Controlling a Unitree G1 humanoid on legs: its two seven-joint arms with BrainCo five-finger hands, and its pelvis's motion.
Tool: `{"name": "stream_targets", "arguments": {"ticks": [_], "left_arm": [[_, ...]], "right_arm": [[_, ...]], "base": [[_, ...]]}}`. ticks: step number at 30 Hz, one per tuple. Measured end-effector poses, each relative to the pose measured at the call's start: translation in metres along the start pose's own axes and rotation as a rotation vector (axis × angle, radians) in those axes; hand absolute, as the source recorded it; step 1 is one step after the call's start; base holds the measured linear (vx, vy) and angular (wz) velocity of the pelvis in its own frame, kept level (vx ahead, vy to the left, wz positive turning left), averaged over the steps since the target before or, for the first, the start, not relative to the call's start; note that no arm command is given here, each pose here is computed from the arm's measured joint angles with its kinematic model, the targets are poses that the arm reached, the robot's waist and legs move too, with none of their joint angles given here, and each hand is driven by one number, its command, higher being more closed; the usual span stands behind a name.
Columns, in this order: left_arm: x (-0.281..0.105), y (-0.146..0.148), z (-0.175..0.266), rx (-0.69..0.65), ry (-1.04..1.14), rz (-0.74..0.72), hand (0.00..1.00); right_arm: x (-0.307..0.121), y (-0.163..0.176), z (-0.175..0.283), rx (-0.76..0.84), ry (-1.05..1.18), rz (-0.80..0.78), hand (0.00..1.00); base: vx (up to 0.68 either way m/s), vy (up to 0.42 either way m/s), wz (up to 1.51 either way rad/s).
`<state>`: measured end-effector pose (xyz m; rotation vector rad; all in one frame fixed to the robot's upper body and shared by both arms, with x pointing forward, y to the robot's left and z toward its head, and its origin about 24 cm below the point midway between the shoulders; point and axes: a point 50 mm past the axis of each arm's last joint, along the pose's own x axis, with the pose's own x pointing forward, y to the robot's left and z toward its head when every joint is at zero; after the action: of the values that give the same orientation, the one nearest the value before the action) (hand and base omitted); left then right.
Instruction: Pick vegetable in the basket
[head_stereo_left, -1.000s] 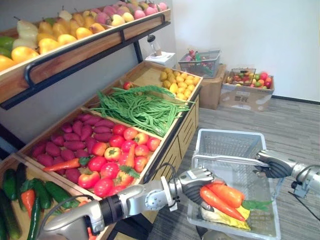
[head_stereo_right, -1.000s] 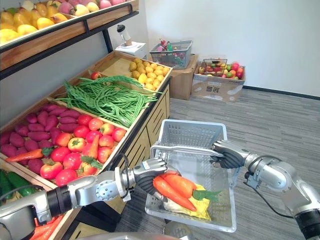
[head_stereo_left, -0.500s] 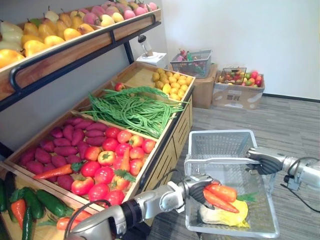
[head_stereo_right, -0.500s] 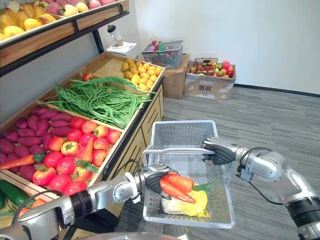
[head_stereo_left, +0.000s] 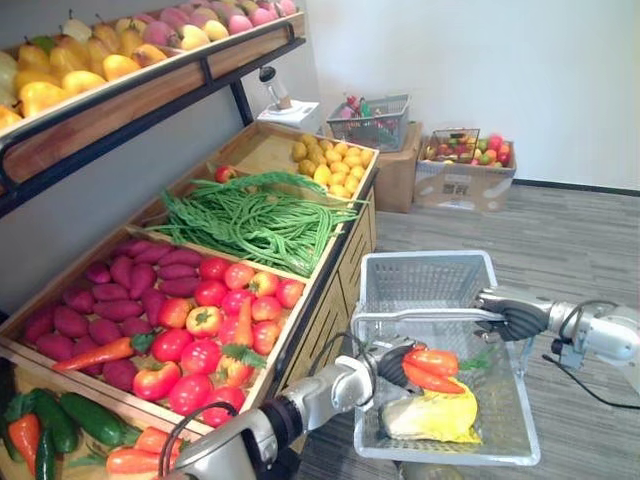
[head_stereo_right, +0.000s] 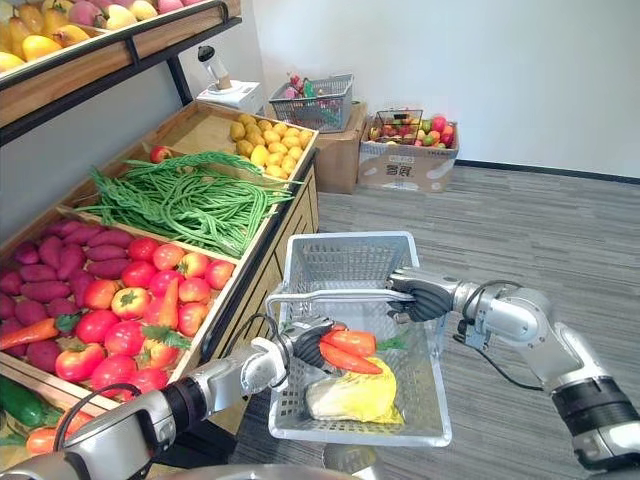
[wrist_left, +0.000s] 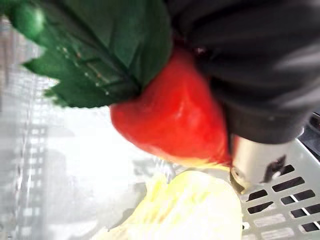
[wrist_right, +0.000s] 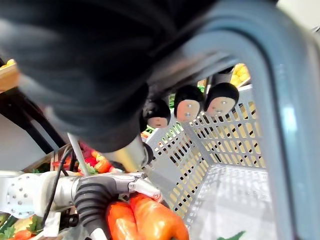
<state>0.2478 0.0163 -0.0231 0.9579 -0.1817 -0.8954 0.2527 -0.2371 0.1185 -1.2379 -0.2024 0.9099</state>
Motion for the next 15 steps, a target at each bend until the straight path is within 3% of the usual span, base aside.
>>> {"name": "stream_targets", "arguments": {"ticks": [15], "left_arm": [[0.0056,0.0061,-0.0012,0.010,0.053,0.055,0.00]], "right_arm": [[0.0014,0.0008,-0.0027,0.028,0.031,0.013,1.00]], "base": [[0.00,0.004,-0.01]]}}
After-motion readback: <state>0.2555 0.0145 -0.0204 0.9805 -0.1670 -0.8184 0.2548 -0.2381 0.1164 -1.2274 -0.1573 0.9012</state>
